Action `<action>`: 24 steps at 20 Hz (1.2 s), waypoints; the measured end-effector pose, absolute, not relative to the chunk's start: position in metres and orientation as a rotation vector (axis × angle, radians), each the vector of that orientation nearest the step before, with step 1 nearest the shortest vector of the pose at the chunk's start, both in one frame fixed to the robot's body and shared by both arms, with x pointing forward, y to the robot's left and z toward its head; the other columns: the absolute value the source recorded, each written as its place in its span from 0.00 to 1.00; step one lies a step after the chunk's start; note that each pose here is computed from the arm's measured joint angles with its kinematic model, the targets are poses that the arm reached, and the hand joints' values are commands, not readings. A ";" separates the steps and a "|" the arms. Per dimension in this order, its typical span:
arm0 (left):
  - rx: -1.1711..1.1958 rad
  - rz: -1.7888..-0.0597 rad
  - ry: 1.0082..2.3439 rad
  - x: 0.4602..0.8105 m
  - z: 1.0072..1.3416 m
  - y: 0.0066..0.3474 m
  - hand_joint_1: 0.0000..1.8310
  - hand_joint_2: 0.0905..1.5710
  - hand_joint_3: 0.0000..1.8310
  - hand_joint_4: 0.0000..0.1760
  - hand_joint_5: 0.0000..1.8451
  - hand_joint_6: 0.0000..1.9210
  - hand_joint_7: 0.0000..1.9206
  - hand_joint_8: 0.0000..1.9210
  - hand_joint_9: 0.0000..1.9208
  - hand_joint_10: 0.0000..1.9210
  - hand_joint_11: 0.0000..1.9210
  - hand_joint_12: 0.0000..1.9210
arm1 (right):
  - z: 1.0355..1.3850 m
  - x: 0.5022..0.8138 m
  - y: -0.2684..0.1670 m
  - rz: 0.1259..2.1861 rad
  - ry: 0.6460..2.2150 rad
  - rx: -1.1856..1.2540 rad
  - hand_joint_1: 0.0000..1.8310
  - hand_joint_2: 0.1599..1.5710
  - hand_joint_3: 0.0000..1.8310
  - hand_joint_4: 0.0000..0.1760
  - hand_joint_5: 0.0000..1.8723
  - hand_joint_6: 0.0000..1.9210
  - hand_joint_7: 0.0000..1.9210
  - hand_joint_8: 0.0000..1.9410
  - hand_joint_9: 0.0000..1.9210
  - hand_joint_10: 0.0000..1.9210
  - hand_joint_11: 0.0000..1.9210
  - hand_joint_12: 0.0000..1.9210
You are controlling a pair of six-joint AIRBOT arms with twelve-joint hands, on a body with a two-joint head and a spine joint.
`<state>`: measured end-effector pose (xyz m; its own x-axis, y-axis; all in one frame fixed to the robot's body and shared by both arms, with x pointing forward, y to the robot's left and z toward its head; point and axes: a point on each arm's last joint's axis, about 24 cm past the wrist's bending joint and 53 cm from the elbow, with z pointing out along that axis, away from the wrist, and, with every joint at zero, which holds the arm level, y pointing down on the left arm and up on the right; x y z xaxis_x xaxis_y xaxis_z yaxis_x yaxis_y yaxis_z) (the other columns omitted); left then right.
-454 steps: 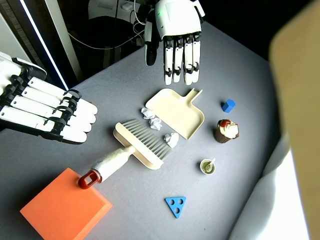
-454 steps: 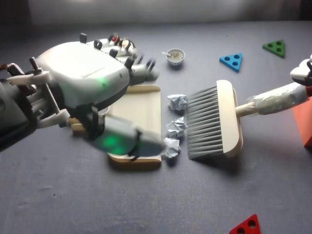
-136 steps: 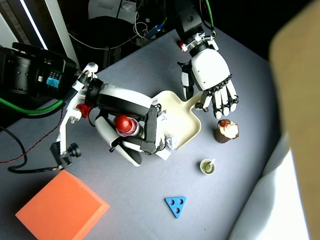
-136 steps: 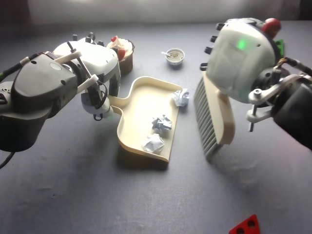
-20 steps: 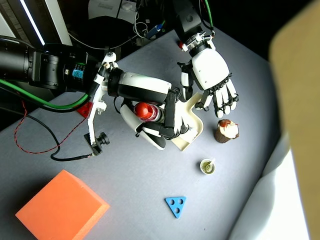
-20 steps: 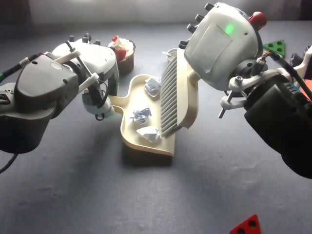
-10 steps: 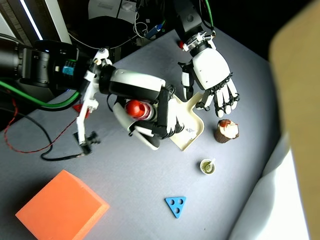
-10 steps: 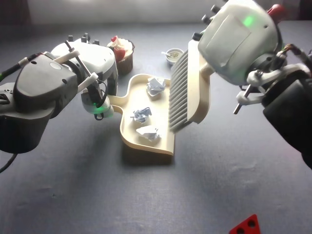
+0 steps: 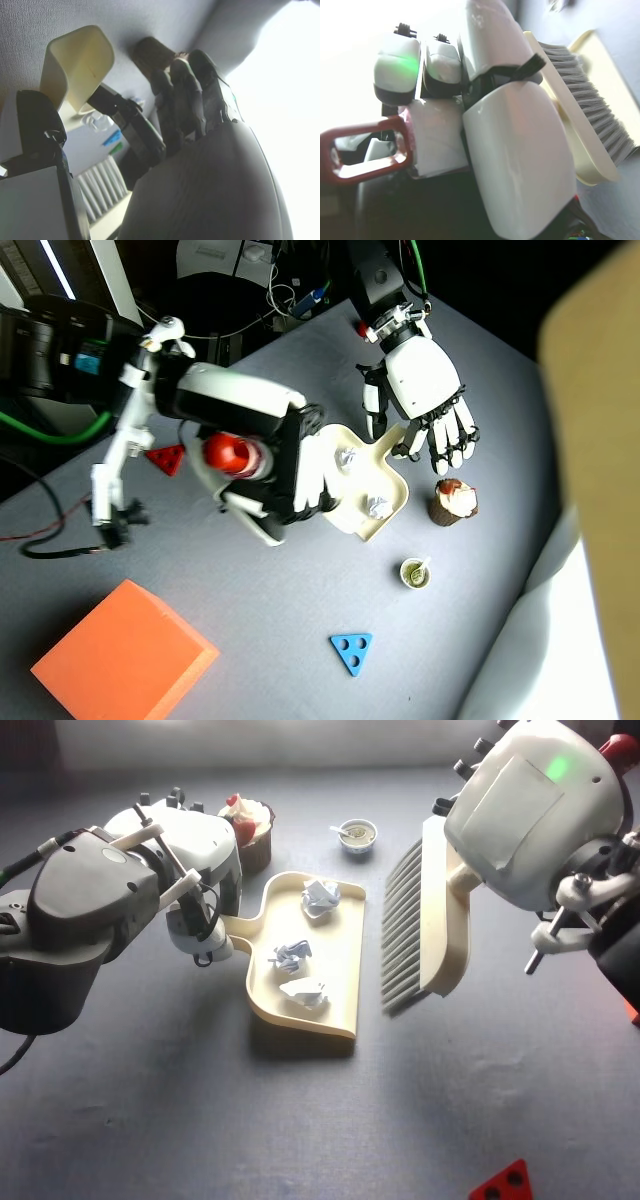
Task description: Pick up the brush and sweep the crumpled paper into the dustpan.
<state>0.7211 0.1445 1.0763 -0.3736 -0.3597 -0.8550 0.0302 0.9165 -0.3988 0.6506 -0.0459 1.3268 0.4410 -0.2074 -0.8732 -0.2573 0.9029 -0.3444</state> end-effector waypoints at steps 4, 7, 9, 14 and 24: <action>-0.241 -0.418 1.915 0.721 1.077 0.145 0.55 0.63 0.00 0.42 0.50 0.16 0.20 0.00 0.14 0.00 0.00 0.23 | 1.302 0.643 -0.040 0.016 1.170 -0.539 0.88 0.71 0.00 1.00 0.55 1.00 0.59 1.00 0.68 1.00 0.72 1.00; -0.242 -0.420 1.916 0.721 1.076 0.144 0.51 0.60 0.00 0.53 0.45 0.00 0.22 0.00 0.15 0.00 0.01 0.21 | 1.296 0.643 -0.044 0.002 1.183 -0.547 0.87 0.71 0.00 1.00 0.54 1.00 0.58 1.00 0.68 1.00 0.71 1.00; -0.242 -0.419 1.915 0.721 1.077 0.145 0.52 0.59 0.00 0.55 0.44 0.00 0.21 0.00 0.16 0.01 0.02 0.21 | 1.293 0.642 -0.045 -0.010 1.181 -0.555 0.81 0.69 0.00 0.98 0.54 1.00 0.57 1.00 0.69 1.00 0.73 1.00; -0.242 -0.419 1.915 0.721 1.077 0.145 0.52 0.58 0.00 0.49 0.47 0.01 0.20 0.00 0.15 0.00 0.00 0.20 | 1.281 0.635 -0.039 -0.015 1.195 -0.599 0.59 0.53 0.00 0.00 0.50 0.68 0.54 1.00 0.62 1.00 0.67 1.00; -0.242 -0.444 1.880 0.726 1.097 0.139 0.53 0.57 0.00 0.33 0.54 0.01 0.19 0.00 0.13 0.00 0.01 0.20 | 1.267 0.626 -0.046 -0.023 1.269 -0.615 0.29 0.41 0.00 0.00 0.08 0.02 0.12 0.02 0.11 0.06 0.03 0.32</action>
<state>0.7263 0.1393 1.0967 -0.3460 -0.3761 -0.8595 0.0478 0.9079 -0.4165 0.6260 -0.0460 1.2672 0.3200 -0.3461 -0.8819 -0.3134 0.8398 -0.4433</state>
